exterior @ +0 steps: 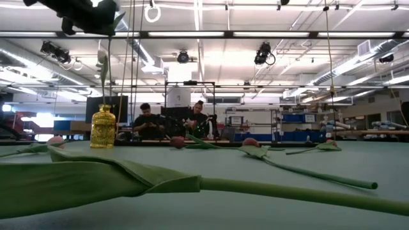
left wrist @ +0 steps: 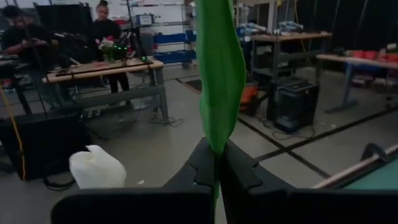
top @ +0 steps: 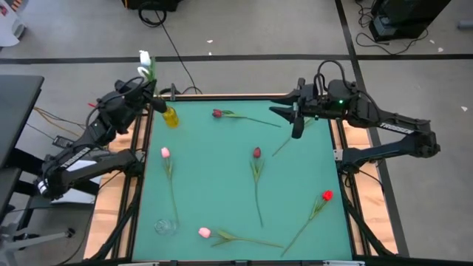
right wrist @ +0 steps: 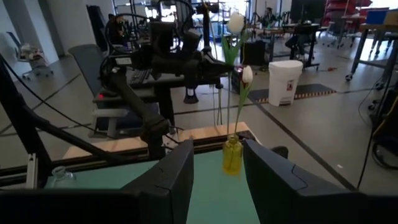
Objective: Sort flowers into vase by color
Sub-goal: Put the white flower into the yellow vase
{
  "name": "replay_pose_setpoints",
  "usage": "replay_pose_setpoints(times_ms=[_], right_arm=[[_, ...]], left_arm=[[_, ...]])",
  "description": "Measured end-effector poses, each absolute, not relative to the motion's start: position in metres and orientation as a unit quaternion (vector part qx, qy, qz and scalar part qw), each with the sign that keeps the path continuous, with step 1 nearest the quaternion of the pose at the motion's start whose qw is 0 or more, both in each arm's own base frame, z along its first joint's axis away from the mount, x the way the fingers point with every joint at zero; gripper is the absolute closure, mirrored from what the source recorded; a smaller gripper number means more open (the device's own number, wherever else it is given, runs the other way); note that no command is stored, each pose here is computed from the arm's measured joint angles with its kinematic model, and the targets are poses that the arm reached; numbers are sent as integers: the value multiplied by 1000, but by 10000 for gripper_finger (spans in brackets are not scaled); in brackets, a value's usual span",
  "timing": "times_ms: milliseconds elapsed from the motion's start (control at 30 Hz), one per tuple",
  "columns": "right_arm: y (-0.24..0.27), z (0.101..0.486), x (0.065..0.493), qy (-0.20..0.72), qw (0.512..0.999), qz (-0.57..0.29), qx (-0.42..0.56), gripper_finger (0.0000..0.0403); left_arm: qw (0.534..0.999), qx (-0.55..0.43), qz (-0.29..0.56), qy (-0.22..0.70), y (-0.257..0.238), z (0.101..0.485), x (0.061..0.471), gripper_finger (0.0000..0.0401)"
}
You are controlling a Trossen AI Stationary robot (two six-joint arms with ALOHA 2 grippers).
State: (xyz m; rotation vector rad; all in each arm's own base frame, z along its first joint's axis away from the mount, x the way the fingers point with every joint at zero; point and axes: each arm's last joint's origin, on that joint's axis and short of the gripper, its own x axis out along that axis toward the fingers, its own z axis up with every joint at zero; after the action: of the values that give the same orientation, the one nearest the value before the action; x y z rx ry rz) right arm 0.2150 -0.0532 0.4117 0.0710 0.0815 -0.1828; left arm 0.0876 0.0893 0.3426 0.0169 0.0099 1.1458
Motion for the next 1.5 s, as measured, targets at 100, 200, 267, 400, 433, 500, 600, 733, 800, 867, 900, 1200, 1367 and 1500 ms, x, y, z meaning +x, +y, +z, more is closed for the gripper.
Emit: replay_pose_setpoints(times_ms=[100, 200, 267, 400, 433, 500, 600, 733, 800, 867, 900, 1200, 1367, 1500], right_arm=[[-54, 409, 218, 46, 994, -91, 36, 254], [-55, 407, 221, 51, 994, -91, 37, 254], [-55, 406, 223, 55, 994, -92, 38, 254], [-56, 403, 227, 61, 993, -92, 39, 254], [-57, 402, 228, 63, 993, -92, 39, 254], [-57, 402, 229, 65, 993, -92, 39, 254], [-57, 402, 229, 63, 993, -92, 39, 254], [-58, 406, 233, 43, 994, -89, -53, 254], [-59, 405, 233, 52, 992, -90, -78, 254], [-59, 408, 233, 32, 993, -93, -69, 254], [-60, 412, 233, 10, 994, -95, -60, 254], [-59, 434, 230, -101, 989, -96, -40, 254], [-65, 435, 221, -116, 990, -73, 13, 253], [-68, 413, 208, -103, 992, -55, 40, 254]], left_arm=[[839, 15, 544, 7, 90, 343, 87, 393], [839, 16, 544, 9, 90, 343, 87, 391], [839, 16, 544, 8, 89, 343, 87, 389], [840, -1, 543, -2, 89, 343, 87, 388], [840, -4, 542, -4, 89, 343, 87, 387], [840, -4, 542, -9, 90, 344, 87, 387], [839, -3, 543, -15, 90, 345, 87, 387], [838, -2, 545, -22, 90, 346, 86, 388], [838, -6, 545, -24, 90, 346, 87, 388], [838, -13, 545, -28, 90, 346, 87, 388], [838, -17, 545, -31, 90, 346, 87, 388], [841, -25, 540, -31, 90, 345, 87, 389], [841, -25, 540, -29, 90, 345, 87, 389], [841, -22, 540, -27, 90, 345, 87, 389]])
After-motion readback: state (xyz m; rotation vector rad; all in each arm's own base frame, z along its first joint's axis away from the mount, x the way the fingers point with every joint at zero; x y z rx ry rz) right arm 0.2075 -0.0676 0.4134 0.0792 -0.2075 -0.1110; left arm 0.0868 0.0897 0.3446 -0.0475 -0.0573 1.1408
